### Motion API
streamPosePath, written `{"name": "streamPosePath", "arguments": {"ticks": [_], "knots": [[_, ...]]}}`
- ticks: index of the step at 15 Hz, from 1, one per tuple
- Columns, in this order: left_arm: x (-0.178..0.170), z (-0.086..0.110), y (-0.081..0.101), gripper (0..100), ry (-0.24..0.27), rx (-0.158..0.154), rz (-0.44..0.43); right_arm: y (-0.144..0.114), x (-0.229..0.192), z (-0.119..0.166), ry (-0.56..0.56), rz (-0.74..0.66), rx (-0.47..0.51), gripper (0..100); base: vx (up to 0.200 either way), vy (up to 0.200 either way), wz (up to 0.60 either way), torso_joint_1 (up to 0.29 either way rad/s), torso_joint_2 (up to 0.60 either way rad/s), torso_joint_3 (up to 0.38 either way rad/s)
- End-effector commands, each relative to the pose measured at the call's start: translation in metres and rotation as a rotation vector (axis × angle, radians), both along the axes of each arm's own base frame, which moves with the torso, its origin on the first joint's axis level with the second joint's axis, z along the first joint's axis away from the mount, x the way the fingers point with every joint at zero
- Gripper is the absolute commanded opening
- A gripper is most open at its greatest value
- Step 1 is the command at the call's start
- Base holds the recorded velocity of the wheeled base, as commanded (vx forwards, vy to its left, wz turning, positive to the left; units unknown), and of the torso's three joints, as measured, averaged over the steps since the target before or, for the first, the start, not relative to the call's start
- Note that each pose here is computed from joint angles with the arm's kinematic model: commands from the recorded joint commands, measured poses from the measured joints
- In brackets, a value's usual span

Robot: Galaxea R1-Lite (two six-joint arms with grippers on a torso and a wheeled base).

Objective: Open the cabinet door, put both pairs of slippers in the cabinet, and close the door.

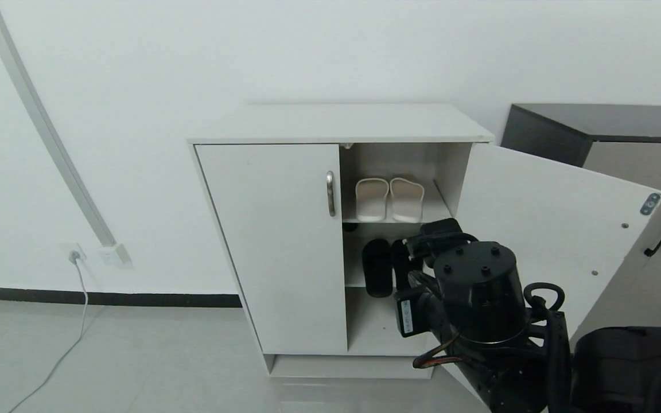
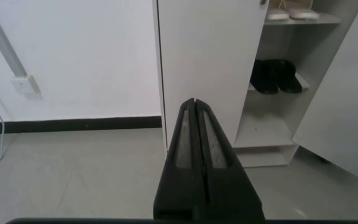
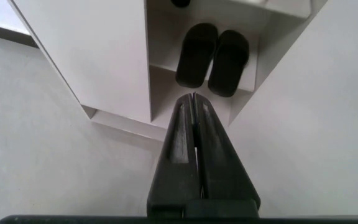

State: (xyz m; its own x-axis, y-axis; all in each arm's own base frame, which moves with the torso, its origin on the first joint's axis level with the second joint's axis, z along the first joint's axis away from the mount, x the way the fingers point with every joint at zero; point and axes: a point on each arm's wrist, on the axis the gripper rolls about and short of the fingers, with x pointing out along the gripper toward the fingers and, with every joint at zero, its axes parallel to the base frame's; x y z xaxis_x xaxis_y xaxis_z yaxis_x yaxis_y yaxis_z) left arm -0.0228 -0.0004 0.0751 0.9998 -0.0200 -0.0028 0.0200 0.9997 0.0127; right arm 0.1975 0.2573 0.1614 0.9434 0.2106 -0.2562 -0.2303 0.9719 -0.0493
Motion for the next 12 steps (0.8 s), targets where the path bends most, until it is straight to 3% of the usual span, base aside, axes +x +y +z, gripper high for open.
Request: {"name": "streamPosePath", "arguments": {"ticks": [1, 12], "knots": [[0.0, 0.0, 0.0, 0, 0.0, 0.001, 0.0, -0.0002, 0.001, -0.001, 0.002, -0.003, -0.003, 0, 0.0, 0.0, 0.0, 0.134, -0.48, -0.339], [0.0, 0.0, -0.0001, 0, 0.0, 0.001, -0.001, -0.0005, 0.0007, -0.0066, 0.012, 0.001, -0.026, 0, 0.0, 0.0, 0.0, 0.179, -0.49, -0.312]]}}
